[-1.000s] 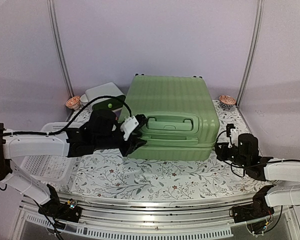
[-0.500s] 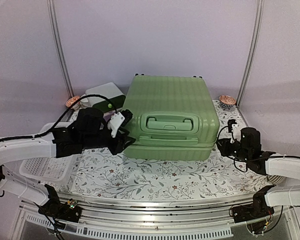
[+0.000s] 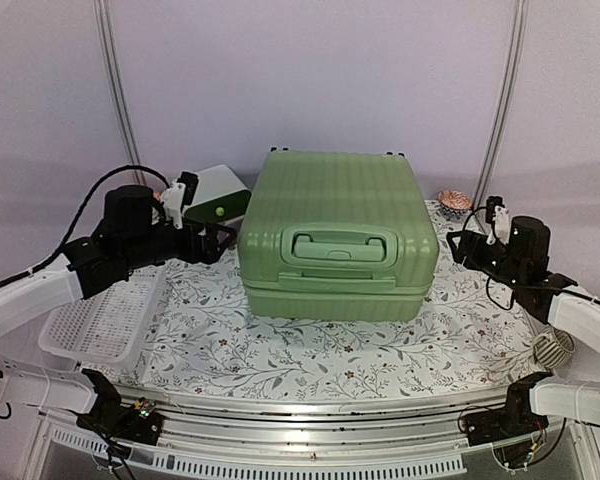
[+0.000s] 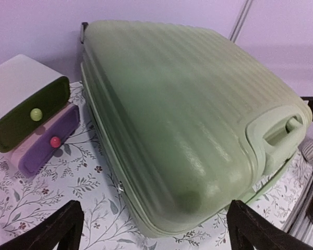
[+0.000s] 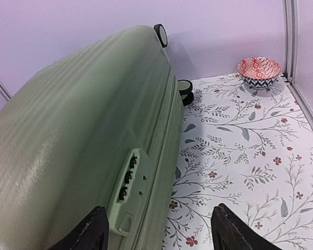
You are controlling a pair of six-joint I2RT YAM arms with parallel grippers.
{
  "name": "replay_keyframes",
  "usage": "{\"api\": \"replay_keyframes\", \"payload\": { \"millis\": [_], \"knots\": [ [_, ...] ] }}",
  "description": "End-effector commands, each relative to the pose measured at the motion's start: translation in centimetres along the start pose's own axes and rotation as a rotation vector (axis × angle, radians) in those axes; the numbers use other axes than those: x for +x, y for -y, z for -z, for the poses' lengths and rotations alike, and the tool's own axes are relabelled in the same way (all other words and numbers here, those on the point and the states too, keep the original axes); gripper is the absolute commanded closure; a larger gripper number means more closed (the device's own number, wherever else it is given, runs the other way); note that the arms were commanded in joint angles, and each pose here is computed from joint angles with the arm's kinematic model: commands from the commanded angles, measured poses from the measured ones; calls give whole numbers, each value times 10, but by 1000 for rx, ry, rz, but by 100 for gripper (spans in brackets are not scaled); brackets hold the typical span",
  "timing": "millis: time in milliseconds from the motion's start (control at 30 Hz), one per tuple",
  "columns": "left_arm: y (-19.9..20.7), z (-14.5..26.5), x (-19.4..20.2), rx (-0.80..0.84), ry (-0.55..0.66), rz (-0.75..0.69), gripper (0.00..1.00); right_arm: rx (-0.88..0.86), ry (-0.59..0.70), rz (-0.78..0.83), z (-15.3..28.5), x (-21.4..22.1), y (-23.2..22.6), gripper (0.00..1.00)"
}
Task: Open, take out, and arrange the luggage
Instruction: Adjust the luggage at the center of the board.
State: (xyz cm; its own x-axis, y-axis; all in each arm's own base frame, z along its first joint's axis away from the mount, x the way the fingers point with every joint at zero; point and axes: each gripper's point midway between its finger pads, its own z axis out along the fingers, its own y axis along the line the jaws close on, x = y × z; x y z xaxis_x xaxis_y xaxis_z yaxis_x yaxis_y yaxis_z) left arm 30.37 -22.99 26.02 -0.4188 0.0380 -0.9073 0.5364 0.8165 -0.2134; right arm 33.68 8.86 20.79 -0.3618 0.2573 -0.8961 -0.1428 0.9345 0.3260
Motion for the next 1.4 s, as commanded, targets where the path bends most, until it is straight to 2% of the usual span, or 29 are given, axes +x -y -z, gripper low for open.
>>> {"api": "replay_keyframes", "payload": {
  "millis": [0,233,333,567,867,1033,1367],
  "knots": [
    [-26,14,-20,-54,73,148,2,-139,-93,-95,-3,-10,-15,29],
    [-38,-3,-42,89,98,234,2,-445,-153,-137,-8,-50,-75,22],
    [-42,-16,-51,117,105,245,2,-537,-236,-153,-13,-52,-92,21],
    [-46,-63,-53,165,45,263,6,-439,-362,-191,-40,-33,-85,17],
    [-53,-124,-35,204,-61,282,7,-514,-470,-155,-31,3,-107,17],
    [-24,-155,-30,311,-110,249,9,-579,-512,-138,-12,22,-119,18],
    [65,-207,-13,516,-181,159,12,-570,-464,-135,37,24,-114,19]
  ]
}}
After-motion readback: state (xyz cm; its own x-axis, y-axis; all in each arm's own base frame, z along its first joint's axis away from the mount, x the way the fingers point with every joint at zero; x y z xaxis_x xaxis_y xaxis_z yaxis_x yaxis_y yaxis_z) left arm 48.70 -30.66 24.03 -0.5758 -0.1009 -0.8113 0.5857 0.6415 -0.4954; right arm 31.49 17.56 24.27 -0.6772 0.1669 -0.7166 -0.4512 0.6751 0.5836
